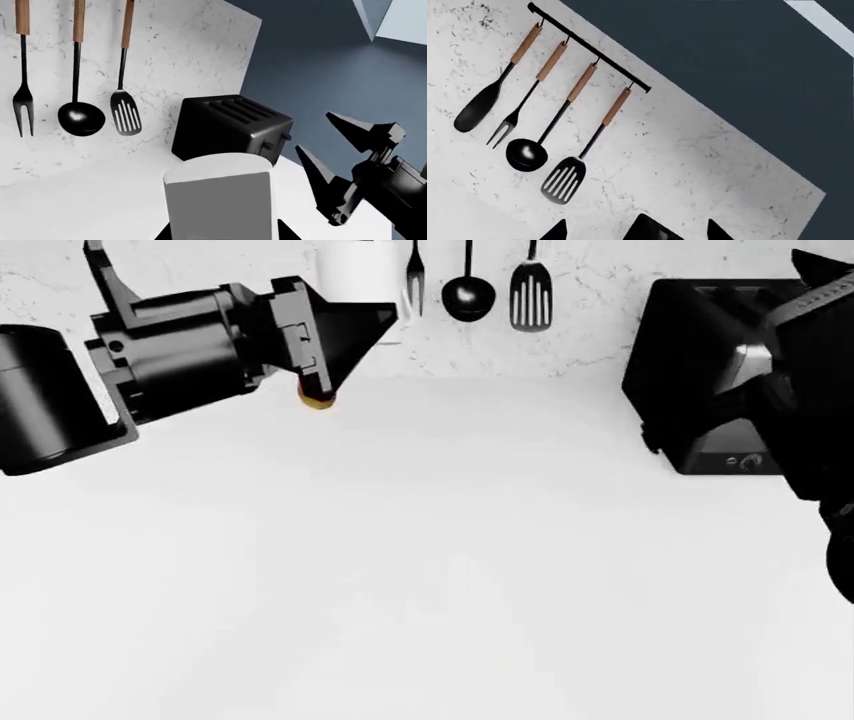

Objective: A wet mug is on the counter and needs to be dried. Pick it up and place it upside down in the open cabinet.

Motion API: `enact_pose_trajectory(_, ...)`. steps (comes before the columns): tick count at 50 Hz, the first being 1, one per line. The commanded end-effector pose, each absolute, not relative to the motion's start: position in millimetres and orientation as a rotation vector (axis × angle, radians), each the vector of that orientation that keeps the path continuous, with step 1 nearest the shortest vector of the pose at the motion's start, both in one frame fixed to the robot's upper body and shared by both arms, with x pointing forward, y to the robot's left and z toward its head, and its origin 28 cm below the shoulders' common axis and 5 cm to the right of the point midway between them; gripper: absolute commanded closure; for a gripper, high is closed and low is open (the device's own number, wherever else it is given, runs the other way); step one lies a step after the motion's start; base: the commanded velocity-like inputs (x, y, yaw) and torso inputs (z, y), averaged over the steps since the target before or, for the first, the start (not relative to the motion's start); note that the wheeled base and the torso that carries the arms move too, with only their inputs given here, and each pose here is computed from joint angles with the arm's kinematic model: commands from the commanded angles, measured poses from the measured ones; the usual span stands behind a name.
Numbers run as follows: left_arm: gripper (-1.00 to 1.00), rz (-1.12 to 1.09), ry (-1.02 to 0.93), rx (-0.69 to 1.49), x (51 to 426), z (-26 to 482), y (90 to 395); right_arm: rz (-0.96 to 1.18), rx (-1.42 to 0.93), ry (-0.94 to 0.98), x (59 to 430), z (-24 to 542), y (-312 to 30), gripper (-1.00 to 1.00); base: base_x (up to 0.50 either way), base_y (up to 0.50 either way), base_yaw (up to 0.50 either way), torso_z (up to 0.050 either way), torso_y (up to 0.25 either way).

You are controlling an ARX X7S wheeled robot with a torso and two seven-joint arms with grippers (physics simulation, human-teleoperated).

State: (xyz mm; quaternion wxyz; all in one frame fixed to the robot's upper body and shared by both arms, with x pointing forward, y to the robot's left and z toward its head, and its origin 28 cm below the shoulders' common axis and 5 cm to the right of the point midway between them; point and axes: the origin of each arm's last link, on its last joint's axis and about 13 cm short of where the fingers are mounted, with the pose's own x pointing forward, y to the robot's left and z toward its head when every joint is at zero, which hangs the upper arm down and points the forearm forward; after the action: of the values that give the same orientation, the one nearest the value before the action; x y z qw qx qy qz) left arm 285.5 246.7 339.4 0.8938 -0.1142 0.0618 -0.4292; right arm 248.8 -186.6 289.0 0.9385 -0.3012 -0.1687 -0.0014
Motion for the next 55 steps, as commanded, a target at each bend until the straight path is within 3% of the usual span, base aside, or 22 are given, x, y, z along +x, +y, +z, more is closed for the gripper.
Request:
enact_pose_trajectory(1,1.00,-0.844,0.080,-0.235,285,342,247,0.073,-0.177,-0.196,252,279,-181,-1.00,0.00,0.00,0.00,0.000,0.000)
enact_pose_trajectory(6,1.00,-0.764,-0.010,-0.194,280,343,246,0.089,-0.057,-0.153,254,269,-173,-1.00,0.00,0.00,0.00,0.000,0.000)
enact_pose_trajectory(26,1.00,-0.647,-0.256,-0.123,254,374,250,0.072,0.005,-0.148,253,263,-173,-1.00,0.00,0.00,0.00,0.000,0.001)
enact_pose_trajectory(55,1.00,-0.603,-0.374,0.019,249,415,232,0.100,0.033,-0.153,263,254,-169,-1.00,0.00,0.00,0.00,0.000,0.000)
